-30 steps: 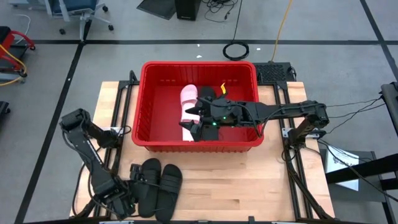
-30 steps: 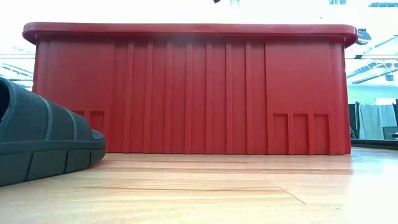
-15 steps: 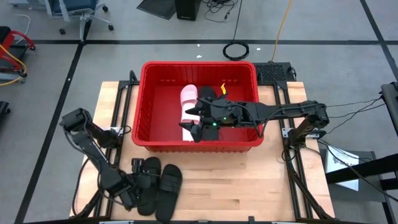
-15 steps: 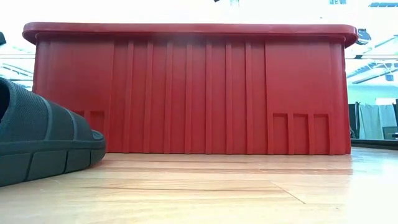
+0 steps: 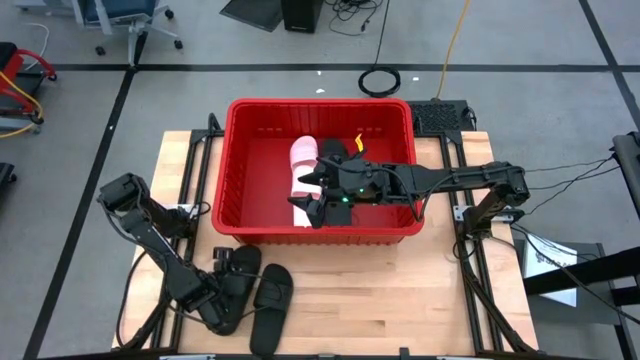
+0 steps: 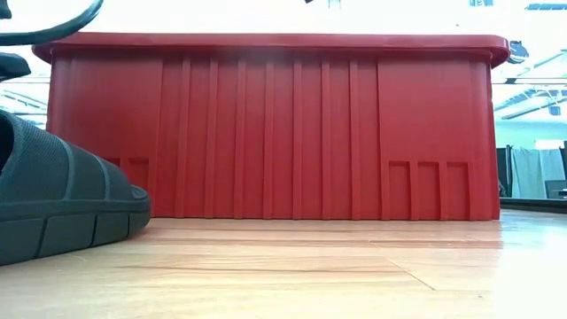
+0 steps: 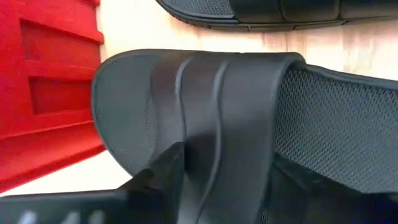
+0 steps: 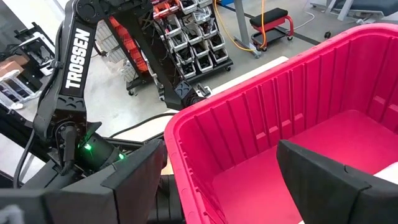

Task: Pick and place slides into bin
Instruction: Put the black slide into the red bin

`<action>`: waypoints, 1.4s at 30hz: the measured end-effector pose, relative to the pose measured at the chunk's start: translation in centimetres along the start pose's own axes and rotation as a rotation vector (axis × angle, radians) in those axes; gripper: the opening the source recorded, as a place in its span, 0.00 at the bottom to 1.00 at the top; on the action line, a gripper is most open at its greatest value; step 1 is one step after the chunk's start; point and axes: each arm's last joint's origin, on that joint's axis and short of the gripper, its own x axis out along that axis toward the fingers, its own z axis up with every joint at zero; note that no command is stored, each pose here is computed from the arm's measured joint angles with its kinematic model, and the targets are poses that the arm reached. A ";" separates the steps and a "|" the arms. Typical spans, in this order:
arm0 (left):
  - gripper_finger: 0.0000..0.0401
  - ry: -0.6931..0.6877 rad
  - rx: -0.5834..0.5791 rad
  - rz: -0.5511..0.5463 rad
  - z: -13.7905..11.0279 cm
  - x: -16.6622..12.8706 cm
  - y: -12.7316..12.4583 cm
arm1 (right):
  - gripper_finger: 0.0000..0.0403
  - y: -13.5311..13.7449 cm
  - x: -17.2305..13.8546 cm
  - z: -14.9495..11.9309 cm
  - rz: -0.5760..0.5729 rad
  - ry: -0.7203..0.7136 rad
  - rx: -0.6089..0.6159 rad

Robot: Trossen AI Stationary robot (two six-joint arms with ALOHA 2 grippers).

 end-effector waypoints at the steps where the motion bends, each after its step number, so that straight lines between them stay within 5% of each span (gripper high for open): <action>1: 0.38 0.004 0.003 0.006 0.0 -0.1 0.1 | 0.75 0.0 0.0 0.0 0.000 0.000 0.000; 11: 0.02 0.027 0.017 0.016 -0.2 -1.1 0.8 | 0.75 0.0 0.0 0.0 -0.002 -0.001 -0.006; 19: 0.02 0.007 -0.032 -0.212 -0.4 -4.9 2.3 | 0.75 -0.4 0.1 0.2 -0.011 -0.003 -0.022; 29: 0.04 -0.330 -0.054 -0.469 2.7 -15.2 5.6 | 0.75 -0.8 0.2 0.4 -0.021 -0.009 -0.013; 35: 0.01 -0.580 -0.095 -0.454 4.7 -20.7 8.5 | 0.75 0.0 0.0 2.4 0.086 -0.204 0.100; 42: 0.05 -0.783 -0.134 -0.285 6.1 -24.3 12.5 | 0.75 1.3 -1.4 5.3 0.288 -0.498 0.142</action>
